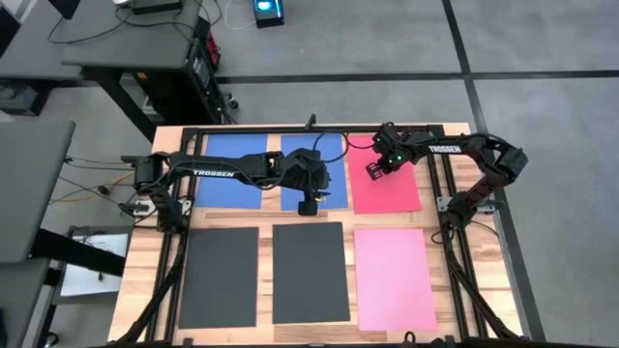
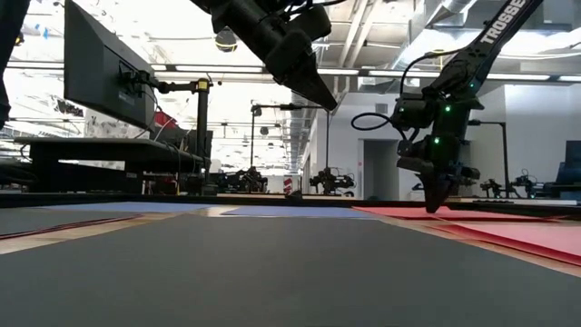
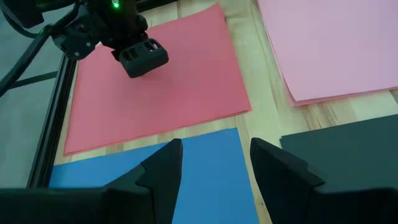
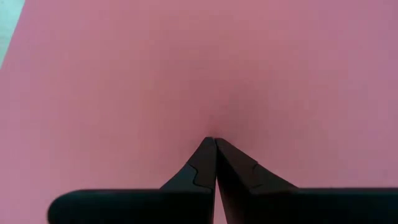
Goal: Organize paper
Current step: Adjust the stacked colored papers
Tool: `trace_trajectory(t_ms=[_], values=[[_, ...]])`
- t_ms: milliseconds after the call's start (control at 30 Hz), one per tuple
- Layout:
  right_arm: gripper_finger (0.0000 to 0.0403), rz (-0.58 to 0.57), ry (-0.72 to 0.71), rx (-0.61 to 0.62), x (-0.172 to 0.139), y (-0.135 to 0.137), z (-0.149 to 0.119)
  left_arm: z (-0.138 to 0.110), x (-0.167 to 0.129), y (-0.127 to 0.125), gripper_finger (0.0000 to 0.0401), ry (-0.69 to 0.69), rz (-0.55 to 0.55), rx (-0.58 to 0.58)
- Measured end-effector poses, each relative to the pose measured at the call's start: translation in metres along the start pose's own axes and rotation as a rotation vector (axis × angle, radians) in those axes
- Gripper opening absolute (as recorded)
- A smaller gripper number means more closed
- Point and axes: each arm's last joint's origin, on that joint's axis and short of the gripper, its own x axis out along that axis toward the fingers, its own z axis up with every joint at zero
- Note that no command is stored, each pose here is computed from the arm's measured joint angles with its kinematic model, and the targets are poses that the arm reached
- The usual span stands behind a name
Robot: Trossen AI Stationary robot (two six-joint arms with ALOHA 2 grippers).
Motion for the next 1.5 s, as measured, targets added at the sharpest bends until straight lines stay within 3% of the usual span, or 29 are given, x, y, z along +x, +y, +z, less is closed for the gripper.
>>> trace_trajectory(t_ms=[367, 533, 1500], values=[[0.0000, -0.008, -0.005, 0.041, 0.000, 0.000, 0.000, 0.000, 0.000, 0.000, 0.0173, 0.001, 0.000, -0.001], [0.0000, -0.007, -0.010, -0.017, 0.000, 0.001, 0.001, 0.000, 0.000, 0.000, 0.0173, 0.001, 0.000, -0.001], [0.0000, -0.006, 0.002, -0.036, -0.014, 0.012, 0.011, -0.001, 0.000, 0.000, 0.0173, 0.005, -0.002, 0.000]])
